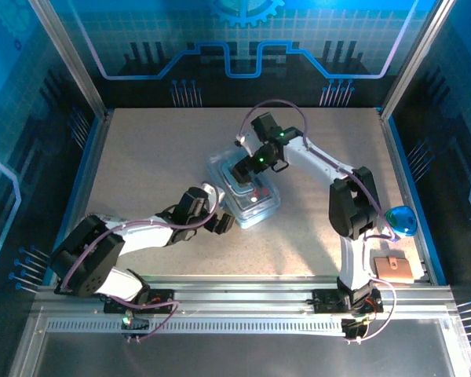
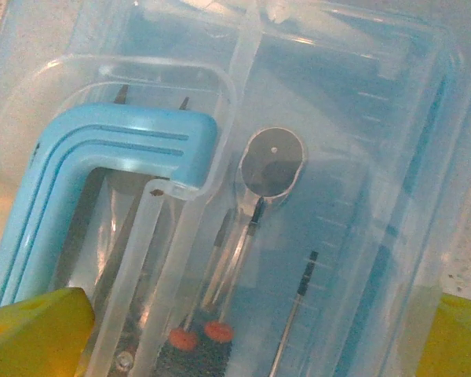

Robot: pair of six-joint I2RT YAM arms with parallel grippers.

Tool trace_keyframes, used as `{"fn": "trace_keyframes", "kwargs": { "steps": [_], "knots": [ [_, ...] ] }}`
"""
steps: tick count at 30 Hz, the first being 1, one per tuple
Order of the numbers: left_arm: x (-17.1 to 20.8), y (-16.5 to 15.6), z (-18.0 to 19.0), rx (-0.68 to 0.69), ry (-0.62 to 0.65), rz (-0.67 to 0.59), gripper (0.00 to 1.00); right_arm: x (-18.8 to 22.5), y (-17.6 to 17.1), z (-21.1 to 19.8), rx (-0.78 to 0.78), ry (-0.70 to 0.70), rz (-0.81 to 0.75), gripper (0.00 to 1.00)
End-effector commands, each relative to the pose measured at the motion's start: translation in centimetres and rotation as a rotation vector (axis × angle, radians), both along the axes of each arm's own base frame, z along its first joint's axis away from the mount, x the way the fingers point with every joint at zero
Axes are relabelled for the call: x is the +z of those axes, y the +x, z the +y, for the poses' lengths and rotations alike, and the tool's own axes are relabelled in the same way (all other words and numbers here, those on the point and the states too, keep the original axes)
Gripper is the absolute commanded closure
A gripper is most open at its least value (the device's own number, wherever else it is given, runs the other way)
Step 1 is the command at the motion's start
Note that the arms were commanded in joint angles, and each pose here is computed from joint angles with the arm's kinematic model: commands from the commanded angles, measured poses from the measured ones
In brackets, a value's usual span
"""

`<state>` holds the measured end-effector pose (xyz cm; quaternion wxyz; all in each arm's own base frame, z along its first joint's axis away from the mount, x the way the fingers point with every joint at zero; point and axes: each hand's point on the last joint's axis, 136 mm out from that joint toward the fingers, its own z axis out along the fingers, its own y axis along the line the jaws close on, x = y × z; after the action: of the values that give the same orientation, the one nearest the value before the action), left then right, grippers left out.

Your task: Pack the tool kit

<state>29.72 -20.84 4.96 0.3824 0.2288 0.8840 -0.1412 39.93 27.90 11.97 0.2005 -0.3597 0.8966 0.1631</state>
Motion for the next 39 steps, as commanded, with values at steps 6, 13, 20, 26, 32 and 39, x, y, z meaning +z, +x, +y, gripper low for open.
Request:
{"fn": "trace_keyframes", "kwargs": {
  "steps": [6,13,20,26,32,39],
  "knots": [
    [0.3,-0.1,0.5,0.118,0.202,-0.198,0.01,-4.9,-8.2,-2.7,0.085,-0.156,0.234,0.00],
    [-1.0,-0.1,-1.5,0.113,0.203,-0.204,0.01,-4.3,-7.7,-4.9,0.069,-0.193,0.239,0.00],
    [-2.3,0.1,0.3,0.231,0.177,-0.231,0.00,-3.4,-7.7,-6.0,0.066,-0.182,0.229,0.00],
    [-3.3,-0.1,1.5,0.275,0.050,-0.263,0.01,-3.4,-7.7,-6.3,0.061,-0.161,0.236,0.00],
    [-4.3,0.2,1.1,0.230,0.039,-0.282,0.01,-3.3,-7.5,-6.1,0.061,-0.150,0.243,0.00],
    [-4.6,0.9,3.1,0.299,0.076,-0.267,0.01,-3.3,-7.6,-6.2,0.058,-0.151,0.249,0.00]
  ]
}}
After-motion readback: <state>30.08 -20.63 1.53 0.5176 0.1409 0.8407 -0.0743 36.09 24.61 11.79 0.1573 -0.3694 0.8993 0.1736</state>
